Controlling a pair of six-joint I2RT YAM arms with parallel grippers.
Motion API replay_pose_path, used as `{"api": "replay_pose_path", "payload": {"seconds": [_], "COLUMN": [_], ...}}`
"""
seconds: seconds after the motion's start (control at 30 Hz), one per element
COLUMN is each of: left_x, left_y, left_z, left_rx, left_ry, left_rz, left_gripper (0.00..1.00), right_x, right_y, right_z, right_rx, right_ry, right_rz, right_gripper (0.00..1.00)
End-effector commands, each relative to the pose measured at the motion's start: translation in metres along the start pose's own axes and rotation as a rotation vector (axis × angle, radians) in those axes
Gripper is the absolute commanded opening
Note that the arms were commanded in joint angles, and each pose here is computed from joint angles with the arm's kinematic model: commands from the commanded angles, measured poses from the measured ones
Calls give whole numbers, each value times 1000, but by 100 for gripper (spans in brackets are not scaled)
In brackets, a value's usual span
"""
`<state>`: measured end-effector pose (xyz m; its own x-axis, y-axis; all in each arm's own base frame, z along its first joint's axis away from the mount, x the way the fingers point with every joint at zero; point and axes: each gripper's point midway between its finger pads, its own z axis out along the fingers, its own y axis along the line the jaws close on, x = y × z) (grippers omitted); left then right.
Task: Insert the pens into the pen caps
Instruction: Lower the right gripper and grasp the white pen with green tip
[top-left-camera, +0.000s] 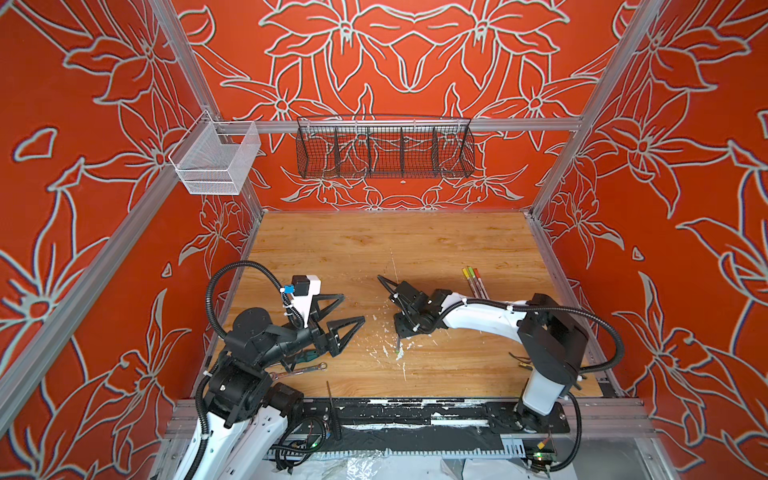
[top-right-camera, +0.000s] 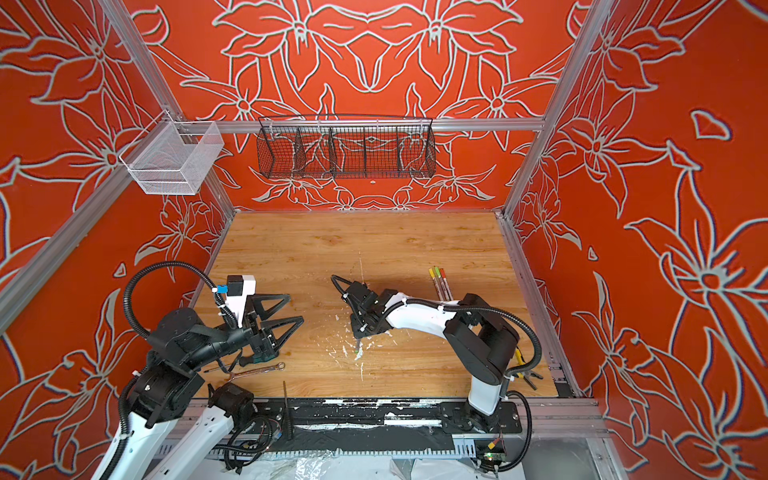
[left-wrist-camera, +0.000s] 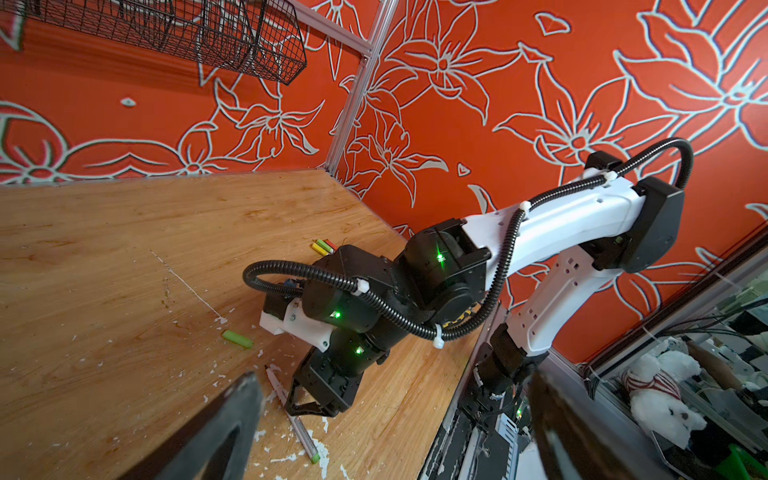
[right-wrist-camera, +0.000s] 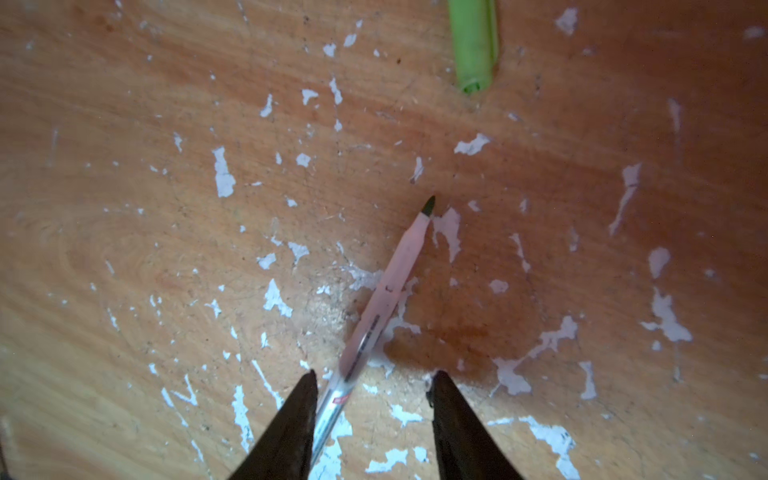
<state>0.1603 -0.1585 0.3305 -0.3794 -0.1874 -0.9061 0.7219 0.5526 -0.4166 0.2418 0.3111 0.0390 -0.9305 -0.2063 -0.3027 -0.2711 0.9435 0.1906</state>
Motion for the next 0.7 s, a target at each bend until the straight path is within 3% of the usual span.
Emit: {"api": "replay_pose_path", "payload": {"seconds": [0.0, 0.2, 0.47, 0.67], "left_x": [0, -1, 2, 4], "left_y": [0, -1, -2, 1], "left_z": [-3, -5, -3, 3], "left_rx": [-10, -8, 6, 26], "left_ry": [-12, -16, -10, -4], "left_rz": [7, 4, -33, -79], "left_gripper": [97, 97, 97, 97], "right_x": [-9, -8, -5, -12], "right_y": [1, 7, 4, 5], "right_z": [3, 14, 19, 12], "right_rx": [45, 64, 92, 90], "right_ry": [-27, -8, 9, -13], "right_rz": [29, 11, 4, -11], "right_gripper": [42, 32, 12, 6]}}
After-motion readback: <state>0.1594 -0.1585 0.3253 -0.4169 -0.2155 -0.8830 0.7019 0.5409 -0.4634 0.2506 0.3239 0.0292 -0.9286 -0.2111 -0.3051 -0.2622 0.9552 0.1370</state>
